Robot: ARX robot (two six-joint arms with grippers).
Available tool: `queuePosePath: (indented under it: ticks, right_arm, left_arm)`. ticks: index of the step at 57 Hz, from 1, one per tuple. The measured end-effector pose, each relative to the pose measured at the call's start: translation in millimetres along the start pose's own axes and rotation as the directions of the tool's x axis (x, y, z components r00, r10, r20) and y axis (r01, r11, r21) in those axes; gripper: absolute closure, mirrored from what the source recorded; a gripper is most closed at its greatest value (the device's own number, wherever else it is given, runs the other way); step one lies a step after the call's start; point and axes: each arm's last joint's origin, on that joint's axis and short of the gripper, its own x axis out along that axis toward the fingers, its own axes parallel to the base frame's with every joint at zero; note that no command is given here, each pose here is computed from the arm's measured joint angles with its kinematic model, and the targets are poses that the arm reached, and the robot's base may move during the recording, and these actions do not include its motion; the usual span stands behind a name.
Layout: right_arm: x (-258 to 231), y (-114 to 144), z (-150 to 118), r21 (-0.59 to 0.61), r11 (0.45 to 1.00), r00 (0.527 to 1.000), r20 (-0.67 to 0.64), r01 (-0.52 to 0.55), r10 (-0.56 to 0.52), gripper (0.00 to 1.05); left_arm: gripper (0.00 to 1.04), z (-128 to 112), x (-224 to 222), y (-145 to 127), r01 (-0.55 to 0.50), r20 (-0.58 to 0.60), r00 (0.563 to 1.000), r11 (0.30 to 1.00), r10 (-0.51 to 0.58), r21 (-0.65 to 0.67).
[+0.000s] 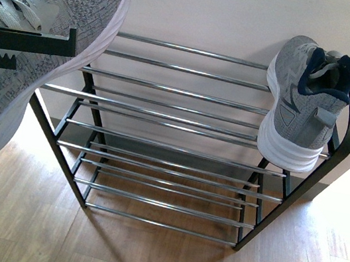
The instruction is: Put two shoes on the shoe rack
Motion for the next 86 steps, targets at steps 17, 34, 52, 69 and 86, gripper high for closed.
queuePosePath:
  ticks: [17, 34, 52, 69, 86]
  right_arm:
    - [-35, -15, -18, -0.001, 1.000, 1.000, 0.002, 0.003, -0.003, 1.03]
    - [-59, -16, -30, -0.001, 1.000, 1.000, -0.003, 0.001, -0.001, 1.03]
    - [-79, -16, -40, -0.001, 1.000, 1.000, 0.013, 0.001, -0.001, 1.03]
    - [-91, -16, -39, -0.001, 1.000, 1.000, 0.022, 0.001, -0.001, 1.03]
    - [-102, -16, -37, -0.001, 1.000, 1.000, 0.028, 0.001, -0.001, 1.03]
  left_arm:
    - [1.03, 0, 0, 0, -0.001, 0.000, 1.000, 1.000, 0.001, 0.000]
    - [1.03, 0, 0, 0, 0.000, 0.000, 1.000, 1.000, 0.000, 0.000]
    - [1.03, 0, 0, 0, 0.000, 0.000, 1.000, 1.000, 0.000, 0.000]
    - [1.03, 0, 0, 0, 0.000, 0.000, 1.000, 1.000, 0.000, 0.000]
    - [1.03, 0, 0, 0, 0.000, 0.000, 1.000, 1.000, 0.000, 0.000]
